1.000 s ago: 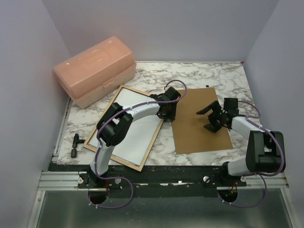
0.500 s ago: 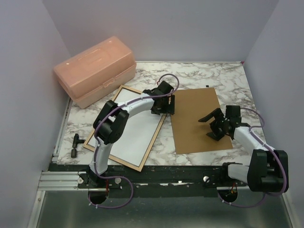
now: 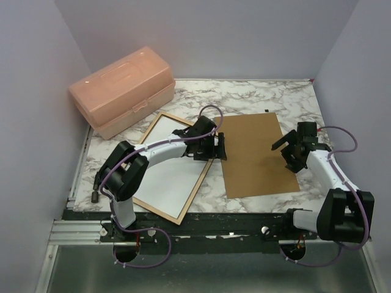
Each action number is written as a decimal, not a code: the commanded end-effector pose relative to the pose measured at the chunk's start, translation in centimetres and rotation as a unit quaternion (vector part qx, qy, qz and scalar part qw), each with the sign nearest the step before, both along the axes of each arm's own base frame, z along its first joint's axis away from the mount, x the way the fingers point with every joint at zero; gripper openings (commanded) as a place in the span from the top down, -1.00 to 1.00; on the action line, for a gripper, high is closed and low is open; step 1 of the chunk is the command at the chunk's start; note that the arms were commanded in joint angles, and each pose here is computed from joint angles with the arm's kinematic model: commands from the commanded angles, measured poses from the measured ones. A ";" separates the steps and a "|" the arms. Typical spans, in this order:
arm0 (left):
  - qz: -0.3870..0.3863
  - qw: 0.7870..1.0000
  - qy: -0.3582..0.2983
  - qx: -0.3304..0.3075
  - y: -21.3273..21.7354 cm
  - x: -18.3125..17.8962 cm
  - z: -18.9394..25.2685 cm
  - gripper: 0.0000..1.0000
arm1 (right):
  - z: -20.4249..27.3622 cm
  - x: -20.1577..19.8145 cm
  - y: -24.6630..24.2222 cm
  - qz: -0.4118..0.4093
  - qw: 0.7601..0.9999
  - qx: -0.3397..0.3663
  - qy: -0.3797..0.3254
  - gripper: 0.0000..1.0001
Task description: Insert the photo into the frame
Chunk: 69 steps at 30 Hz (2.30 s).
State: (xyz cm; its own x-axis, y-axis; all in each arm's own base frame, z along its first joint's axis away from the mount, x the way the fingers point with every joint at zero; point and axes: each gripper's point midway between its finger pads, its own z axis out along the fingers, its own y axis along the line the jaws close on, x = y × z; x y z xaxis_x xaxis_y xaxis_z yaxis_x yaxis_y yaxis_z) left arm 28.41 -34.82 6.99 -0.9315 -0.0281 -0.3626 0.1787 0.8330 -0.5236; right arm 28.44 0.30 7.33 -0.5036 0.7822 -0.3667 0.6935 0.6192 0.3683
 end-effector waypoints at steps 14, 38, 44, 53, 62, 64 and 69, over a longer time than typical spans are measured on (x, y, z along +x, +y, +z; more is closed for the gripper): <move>-0.058 0.994 -0.036 0.086 -1.9 -3.5 0.2 -0.53 | -4.3 -2.3 -6.6 -0.086 0.994 0.004 0.070 -1.00; -0.005 0.991 0.035 0.127 0.2 4.3 -4.7 -0.46 | -4.0 -4.0 -2.4 -0.004 0.997 0.072 0.031 -1.00; -0.004 0.996 0.071 0.046 -1.3 3.7 -4.7 -0.52 | -4.4 -2.5 -4.7 -0.034 0.998 0.032 0.047 -1.00; 0.004 0.995 0.094 0.028 -2.0 3.2 -5.0 -0.54 | -4.3 -0.2 -7.1 -0.032 0.998 -0.007 0.062 -1.00; 0.006 0.995 0.097 0.035 -1.9 3.1 -5.1 -0.55 | -1.1 2.5 -8.6 -0.031 0.999 -0.038 0.018 -1.00; 0.006 0.995 0.098 0.033 -2.0 3.1 -5.1 -0.55 | -1.8 2.7 -8.7 -0.030 0.999 -0.036 0.028 -1.00; 0.012 0.994 0.107 0.036 -2.3 3.2 -5.1 -0.58 | -5.3 2.3 -7.1 -0.012 0.999 0.010 0.051 -1.00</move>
